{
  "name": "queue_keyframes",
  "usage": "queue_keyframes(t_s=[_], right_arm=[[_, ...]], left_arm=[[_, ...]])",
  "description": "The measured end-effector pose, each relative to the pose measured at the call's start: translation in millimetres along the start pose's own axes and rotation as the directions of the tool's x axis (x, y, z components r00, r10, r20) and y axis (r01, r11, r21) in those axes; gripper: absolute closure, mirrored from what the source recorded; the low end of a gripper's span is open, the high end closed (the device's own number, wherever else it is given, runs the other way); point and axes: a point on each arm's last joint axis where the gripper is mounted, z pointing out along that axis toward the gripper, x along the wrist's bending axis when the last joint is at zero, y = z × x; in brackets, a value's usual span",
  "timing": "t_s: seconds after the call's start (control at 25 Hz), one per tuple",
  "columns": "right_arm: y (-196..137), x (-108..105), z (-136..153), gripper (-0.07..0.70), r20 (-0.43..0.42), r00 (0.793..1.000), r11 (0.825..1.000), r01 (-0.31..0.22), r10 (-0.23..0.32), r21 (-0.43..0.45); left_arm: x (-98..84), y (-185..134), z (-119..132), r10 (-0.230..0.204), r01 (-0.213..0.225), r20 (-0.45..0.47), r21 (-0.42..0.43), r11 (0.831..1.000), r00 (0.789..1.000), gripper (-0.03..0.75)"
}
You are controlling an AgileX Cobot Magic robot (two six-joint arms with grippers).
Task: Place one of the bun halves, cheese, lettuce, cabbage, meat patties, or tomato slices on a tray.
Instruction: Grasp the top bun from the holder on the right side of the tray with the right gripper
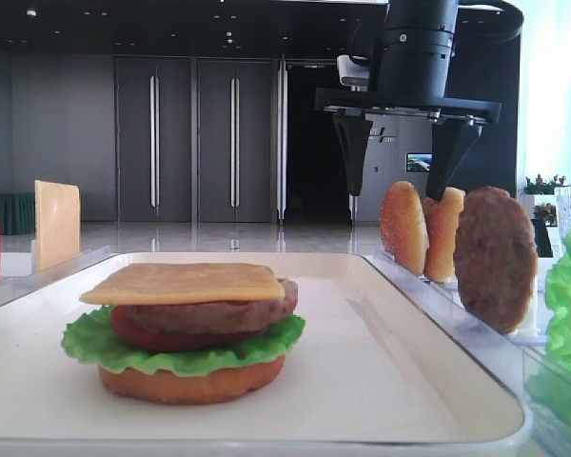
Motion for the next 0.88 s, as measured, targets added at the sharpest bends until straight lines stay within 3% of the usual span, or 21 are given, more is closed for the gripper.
queue_keyframes(t_s=[0.44, 0.88], right_arm=[[2, 0, 3, 0.105, 0.002, 1.000, 1.000, -0.017, 0.017, -0.010], [4, -1, 15, 0.181, 0.018, 1.000, 1.000, -0.019, 0.019, -0.007]], left_arm=[[0.0, 0, 0, 0.000, 0.000, 0.000, 0.000, 1.000, 1.000, 0.575], [0.0, 0, 0, 0.000, 0.000, 0.000, 0.000, 1.000, 1.000, 0.575]])
